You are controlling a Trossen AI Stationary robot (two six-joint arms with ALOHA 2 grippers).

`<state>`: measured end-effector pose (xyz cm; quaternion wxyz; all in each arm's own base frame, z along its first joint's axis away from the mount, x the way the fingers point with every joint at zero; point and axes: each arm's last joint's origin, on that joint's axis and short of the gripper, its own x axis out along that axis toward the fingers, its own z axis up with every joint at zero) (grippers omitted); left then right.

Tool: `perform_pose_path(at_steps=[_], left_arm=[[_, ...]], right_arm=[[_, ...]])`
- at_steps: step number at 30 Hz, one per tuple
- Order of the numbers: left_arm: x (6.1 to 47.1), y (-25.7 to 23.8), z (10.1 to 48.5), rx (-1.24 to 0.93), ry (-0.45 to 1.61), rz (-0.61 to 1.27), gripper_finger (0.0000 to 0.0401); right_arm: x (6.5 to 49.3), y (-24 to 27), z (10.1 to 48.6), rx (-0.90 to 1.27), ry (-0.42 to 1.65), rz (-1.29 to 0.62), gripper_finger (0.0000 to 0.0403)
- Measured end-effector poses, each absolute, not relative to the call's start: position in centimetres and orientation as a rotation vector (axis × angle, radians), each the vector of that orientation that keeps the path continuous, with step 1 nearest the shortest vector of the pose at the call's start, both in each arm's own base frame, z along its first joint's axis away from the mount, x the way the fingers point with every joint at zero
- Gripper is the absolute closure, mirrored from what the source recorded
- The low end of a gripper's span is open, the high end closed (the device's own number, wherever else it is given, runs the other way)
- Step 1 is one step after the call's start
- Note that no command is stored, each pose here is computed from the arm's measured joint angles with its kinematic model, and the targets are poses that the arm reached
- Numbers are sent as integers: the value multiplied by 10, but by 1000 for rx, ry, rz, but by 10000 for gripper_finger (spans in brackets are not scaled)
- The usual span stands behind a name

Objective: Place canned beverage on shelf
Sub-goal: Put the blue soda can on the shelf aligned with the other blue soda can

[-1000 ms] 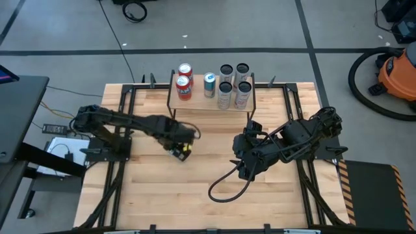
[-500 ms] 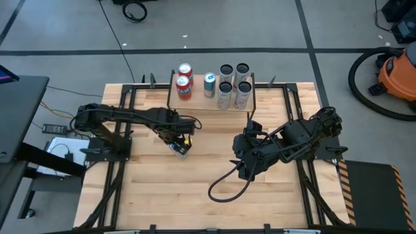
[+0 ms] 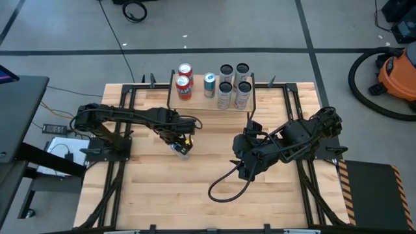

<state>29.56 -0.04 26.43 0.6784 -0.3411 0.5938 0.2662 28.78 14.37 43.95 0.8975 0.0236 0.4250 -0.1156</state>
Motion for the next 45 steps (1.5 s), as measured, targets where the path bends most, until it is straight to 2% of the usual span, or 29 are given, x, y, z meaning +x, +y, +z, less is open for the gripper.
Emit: perform_pose_path(at_steps=[8,19,29,37,45], left_arm=[[296,0,264,-713,1345,551,158],[297,-1,265,-644,1345,482,89],[298,-3,268,-695,1362,431,86],[304,-3,302,-658,1291,362,86],[299,-6,337,-510,1279,289,86]], right_arm=[[288,144,439,59,894,-217,60],[288,144,439,61,894,-219,60],[288,144,439,62,894,-220,60],[288,144,439,53,893,-216,60],[295,147,444,52,817,-170,60]])
